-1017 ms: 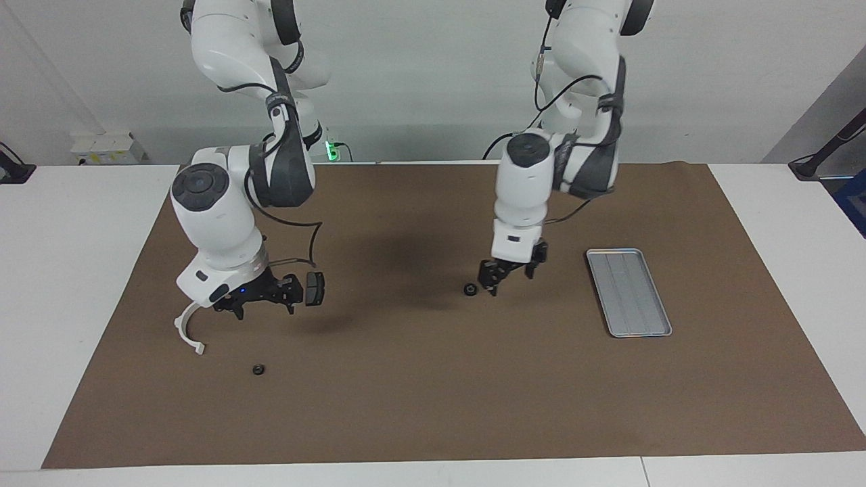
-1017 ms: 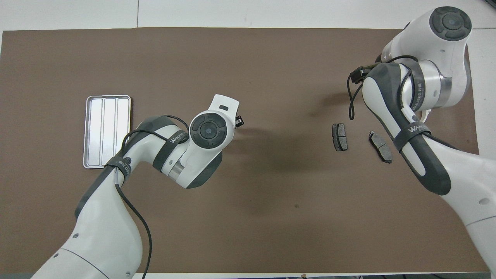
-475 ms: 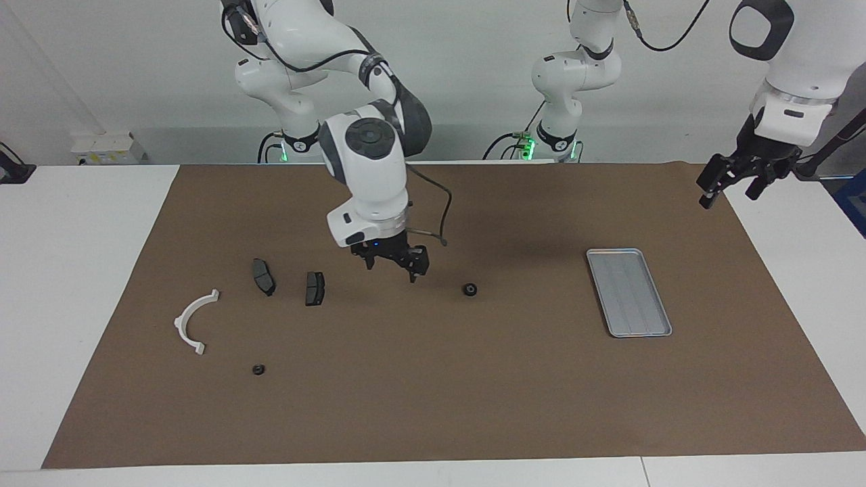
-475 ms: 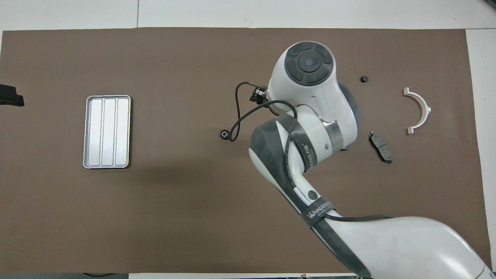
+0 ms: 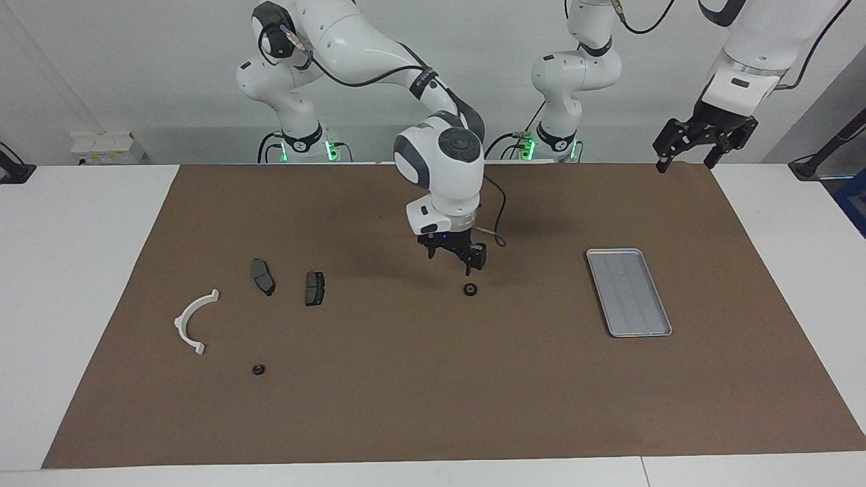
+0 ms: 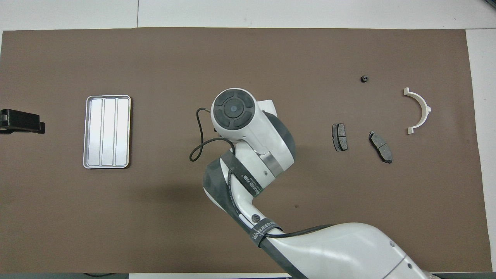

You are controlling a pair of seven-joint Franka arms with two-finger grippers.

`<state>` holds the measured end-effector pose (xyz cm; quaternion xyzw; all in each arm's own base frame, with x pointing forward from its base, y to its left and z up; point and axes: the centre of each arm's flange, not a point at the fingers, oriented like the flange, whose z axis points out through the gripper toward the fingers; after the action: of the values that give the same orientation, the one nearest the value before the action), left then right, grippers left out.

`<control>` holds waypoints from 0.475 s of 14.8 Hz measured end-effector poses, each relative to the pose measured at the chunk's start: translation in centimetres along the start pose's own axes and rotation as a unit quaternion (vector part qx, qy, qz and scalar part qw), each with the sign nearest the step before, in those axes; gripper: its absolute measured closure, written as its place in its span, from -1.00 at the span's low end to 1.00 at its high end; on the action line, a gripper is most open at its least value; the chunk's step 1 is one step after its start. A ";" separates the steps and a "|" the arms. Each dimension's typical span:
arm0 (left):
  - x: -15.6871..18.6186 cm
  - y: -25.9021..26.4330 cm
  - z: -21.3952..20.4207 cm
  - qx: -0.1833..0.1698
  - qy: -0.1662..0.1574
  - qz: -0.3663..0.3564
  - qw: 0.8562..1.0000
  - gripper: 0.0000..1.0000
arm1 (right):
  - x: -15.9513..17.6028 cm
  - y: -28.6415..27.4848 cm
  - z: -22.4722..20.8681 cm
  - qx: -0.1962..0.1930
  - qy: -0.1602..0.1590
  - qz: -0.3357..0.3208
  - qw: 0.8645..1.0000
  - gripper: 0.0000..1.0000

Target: Place bearing gear from tray to pile

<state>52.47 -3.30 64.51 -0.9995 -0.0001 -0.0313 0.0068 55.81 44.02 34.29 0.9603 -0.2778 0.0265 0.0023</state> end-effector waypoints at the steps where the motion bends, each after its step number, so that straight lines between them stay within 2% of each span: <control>1: 0.2 0.7 0.6 -0.002 0.008 0.004 1.000 -1.00 | -0.4 -0.3 1.8 -0.004 0.001 0.002 1.000 -1.00; 3: 0.5 1.7 2.1 -0.006 0.013 0.011 1.000 -1.00 | -0.1 -0.6 3.9 -0.004 0.003 0.007 1.000 -1.00; 7: 0.4 1.7 3.1 -0.005 0.005 0.011 1.000 -1.00 | -1.0 -1.3 4.7 0.001 0.003 0.004 1.000 -1.00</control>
<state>53.06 -4.93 61.46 -0.9993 0.0112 -0.0360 0.0016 55.86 45.58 29.51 0.9590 -0.2817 0.0296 0.0023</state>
